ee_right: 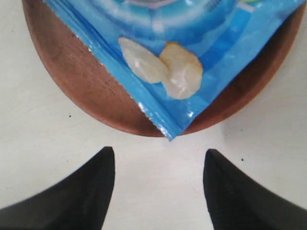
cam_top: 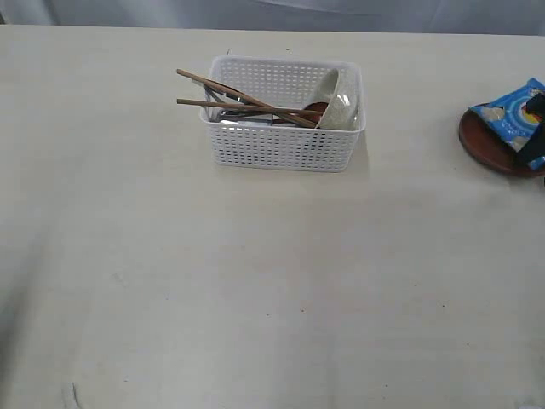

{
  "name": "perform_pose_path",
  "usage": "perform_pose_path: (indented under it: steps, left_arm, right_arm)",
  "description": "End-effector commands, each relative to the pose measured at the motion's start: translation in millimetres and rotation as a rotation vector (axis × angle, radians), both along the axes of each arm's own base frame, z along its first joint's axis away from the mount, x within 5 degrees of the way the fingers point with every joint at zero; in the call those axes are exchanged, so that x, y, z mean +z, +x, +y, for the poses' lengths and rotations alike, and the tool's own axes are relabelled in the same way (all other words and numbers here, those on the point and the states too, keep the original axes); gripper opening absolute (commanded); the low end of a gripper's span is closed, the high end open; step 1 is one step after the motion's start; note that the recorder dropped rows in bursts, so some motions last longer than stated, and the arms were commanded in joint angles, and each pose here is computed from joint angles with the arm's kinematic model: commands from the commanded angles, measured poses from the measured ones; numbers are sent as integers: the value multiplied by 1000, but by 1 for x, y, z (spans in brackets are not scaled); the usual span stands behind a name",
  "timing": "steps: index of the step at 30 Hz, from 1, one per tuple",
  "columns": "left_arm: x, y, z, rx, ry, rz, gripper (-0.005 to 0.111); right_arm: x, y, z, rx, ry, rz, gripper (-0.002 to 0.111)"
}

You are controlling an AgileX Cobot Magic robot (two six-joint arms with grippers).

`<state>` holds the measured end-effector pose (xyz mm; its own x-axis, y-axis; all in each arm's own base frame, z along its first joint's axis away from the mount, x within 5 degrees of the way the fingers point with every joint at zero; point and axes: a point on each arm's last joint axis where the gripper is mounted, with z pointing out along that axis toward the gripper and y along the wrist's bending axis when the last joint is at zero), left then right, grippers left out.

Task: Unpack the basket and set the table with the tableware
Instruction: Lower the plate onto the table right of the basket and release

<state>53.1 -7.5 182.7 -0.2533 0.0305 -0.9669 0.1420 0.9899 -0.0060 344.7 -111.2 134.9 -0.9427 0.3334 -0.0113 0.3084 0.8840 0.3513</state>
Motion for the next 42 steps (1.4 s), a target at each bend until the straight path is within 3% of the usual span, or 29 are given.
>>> perform_pose_path:
  steps: [1, 7, 16, 24, 26, 30, 34, 40, 42]
  left_arm:
    - [0, 0, 0, -8, -4, -2, 0]
    - [0, 0, 0, -8, -4, -2, 0]
    - [0, 0, 0, -8, -4, -2, 0]
    - [0, 0, 0, -8, -4, -2, 0]
    - [0, 0, 0, -8, -4, -2, 0]
    - [0, 0, 0, -8, -4, -2, 0]
    - [0, 0, 0, -8, -4, -2, 0]
    - [0, 0, 0, -8, -4, -2, 0]
    - [0, 0, 0, -7, 1, -3, 0]
  right_arm:
    - [5, 1, -3, 13, -17, -23, 53]
    - [30, 12, -7, 15, -50, -103, 53]
    - [38, 17, -37, -130, -340, -94, 53]
    - [15, 34, -32, -148, -238, -196, 56]
    - [9, 36, -32, -155, -229, -191, 61]
    - [-5, 38, -33, -124, -213, -148, 61]
    - [-9, 40, -32, -91, -222, -156, 47]
    - [-5, 42, -27, -26, -170, -191, 0]
    - [-4, 43, -22, -12, -126, -207, 0]
